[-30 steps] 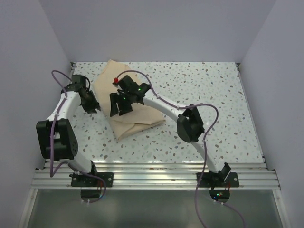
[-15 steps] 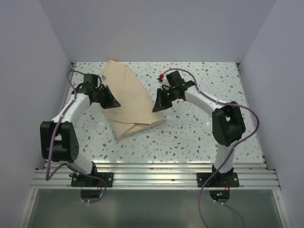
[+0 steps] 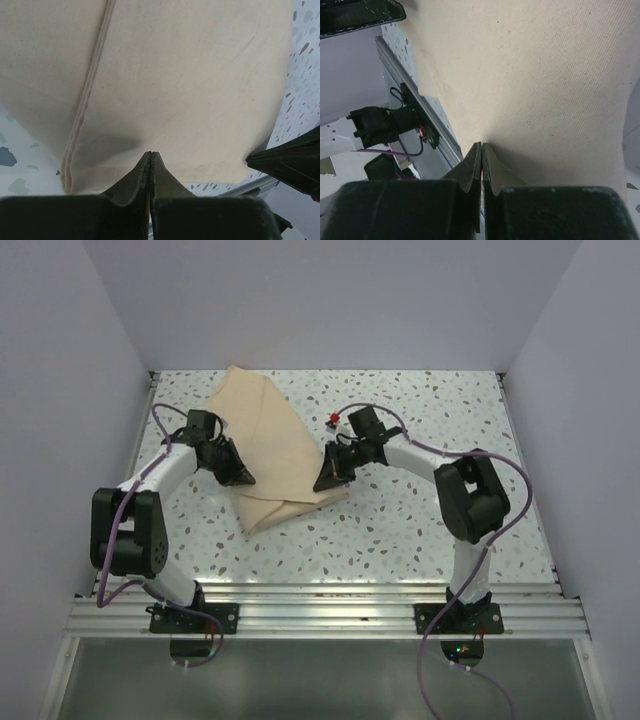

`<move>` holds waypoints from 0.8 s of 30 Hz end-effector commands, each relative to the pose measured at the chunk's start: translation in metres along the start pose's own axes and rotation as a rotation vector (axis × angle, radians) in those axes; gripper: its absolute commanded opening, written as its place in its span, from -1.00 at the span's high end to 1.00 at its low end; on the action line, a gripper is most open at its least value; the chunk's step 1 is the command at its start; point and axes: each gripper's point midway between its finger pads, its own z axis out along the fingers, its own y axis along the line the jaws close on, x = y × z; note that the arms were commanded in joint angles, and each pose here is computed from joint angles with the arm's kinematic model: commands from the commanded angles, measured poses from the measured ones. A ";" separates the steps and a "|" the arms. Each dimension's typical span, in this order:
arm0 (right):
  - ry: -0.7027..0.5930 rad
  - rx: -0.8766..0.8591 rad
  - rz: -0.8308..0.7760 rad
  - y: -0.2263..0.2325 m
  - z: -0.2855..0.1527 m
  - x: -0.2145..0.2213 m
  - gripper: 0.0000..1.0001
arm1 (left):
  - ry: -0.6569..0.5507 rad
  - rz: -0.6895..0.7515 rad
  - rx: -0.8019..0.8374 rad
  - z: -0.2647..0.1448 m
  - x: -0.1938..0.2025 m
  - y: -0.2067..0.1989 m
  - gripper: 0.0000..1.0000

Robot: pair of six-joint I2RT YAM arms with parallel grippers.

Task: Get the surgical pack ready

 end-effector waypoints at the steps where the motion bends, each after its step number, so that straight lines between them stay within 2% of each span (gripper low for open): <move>1: 0.010 -0.060 0.000 0.000 0.008 0.000 1.00 | 0.015 0.005 -0.064 0.004 0.007 0.020 0.95; 12: 0.067 -0.020 0.039 -0.022 0.014 0.027 1.00 | 0.010 0.003 -0.152 0.000 0.002 0.056 0.92; 19: -0.081 0.087 -0.015 -0.002 -0.022 -0.016 1.00 | 0.007 0.019 -0.163 0.000 0.000 0.058 0.91; 24: -0.231 0.330 0.039 -0.041 -0.063 -0.060 1.00 | 0.003 0.023 -0.149 -0.002 0.000 0.055 0.91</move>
